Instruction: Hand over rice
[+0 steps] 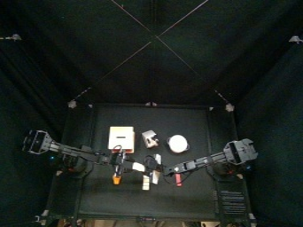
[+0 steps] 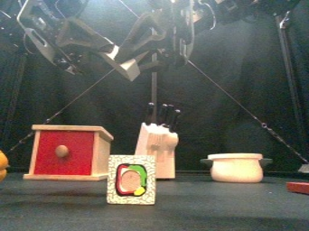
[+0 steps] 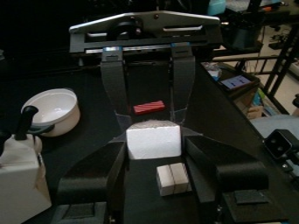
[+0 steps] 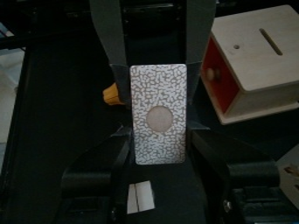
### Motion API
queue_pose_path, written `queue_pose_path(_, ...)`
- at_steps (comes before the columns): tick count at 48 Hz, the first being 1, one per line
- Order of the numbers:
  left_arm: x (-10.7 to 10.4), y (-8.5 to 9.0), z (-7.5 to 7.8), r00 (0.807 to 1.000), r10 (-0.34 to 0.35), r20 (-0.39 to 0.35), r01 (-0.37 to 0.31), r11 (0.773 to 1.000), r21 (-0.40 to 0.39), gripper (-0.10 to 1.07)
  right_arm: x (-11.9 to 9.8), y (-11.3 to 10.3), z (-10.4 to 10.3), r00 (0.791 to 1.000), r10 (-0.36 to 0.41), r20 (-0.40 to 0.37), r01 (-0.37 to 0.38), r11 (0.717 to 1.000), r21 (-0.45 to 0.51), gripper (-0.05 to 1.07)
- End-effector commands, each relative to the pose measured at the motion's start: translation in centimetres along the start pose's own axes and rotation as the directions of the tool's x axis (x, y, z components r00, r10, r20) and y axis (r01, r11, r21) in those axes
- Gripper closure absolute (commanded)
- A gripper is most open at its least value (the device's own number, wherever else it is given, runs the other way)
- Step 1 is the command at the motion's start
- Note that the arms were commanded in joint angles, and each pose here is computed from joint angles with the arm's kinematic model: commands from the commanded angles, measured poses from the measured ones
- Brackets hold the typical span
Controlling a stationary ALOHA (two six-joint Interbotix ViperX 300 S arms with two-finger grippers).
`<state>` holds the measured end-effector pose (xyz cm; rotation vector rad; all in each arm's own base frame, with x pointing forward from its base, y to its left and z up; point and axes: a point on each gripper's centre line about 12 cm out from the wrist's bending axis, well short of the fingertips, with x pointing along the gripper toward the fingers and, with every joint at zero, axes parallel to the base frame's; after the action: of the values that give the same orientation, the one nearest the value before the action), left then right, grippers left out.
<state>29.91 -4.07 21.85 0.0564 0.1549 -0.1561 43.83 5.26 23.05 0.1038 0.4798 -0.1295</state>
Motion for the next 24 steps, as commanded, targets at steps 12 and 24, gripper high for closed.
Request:
queue_pose_path(12,0.18,-0.03,0.80,0.999,-0.002,0.035,0.002,1.000,0.005,0.38,-0.47,-0.12,1.31,0.999,0.002,0.032,-0.002,1.000,0.018,0.50)
queue_pose_path(24,0.18,-0.01,0.82,0.999,-0.001,0.037,0.001,1.000,0.001,0.31,-0.22,0.01,1.27,1.000,0.002,0.029,-0.003,1.000,0.021,0.50)
